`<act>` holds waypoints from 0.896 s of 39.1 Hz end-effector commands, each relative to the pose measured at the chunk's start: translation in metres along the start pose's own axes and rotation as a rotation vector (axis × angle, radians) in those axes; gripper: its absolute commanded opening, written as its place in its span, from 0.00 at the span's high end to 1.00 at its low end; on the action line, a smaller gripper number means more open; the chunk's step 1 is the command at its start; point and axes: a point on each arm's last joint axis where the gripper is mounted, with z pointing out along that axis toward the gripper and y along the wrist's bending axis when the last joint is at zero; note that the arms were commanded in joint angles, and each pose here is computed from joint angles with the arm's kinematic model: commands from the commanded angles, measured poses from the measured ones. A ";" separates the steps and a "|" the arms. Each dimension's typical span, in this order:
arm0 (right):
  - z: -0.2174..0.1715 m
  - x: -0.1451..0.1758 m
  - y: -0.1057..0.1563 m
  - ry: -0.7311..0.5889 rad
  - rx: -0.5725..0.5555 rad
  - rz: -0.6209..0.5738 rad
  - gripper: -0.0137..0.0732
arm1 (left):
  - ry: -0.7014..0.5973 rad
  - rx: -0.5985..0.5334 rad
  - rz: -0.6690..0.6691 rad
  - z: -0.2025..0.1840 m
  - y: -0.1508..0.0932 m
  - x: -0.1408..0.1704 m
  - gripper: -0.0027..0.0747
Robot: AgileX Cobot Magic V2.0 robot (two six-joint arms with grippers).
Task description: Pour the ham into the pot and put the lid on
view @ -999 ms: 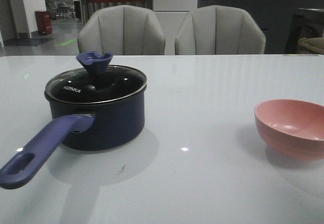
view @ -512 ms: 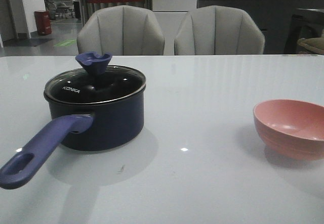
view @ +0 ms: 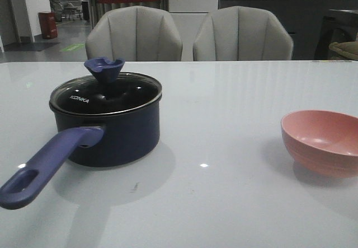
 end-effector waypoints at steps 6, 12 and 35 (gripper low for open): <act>-0.002 -0.009 0.000 -0.096 0.006 -0.008 0.67 | -0.083 0.003 -0.009 -0.001 0.000 -0.002 0.82; -0.002 -0.010 0.000 -0.098 0.005 0.002 0.67 | -0.083 0.003 -0.009 -0.001 0.000 -0.002 0.82; -0.002 -0.010 0.000 -0.101 0.005 0.013 0.67 | -0.083 0.003 -0.009 -0.001 0.000 -0.002 0.82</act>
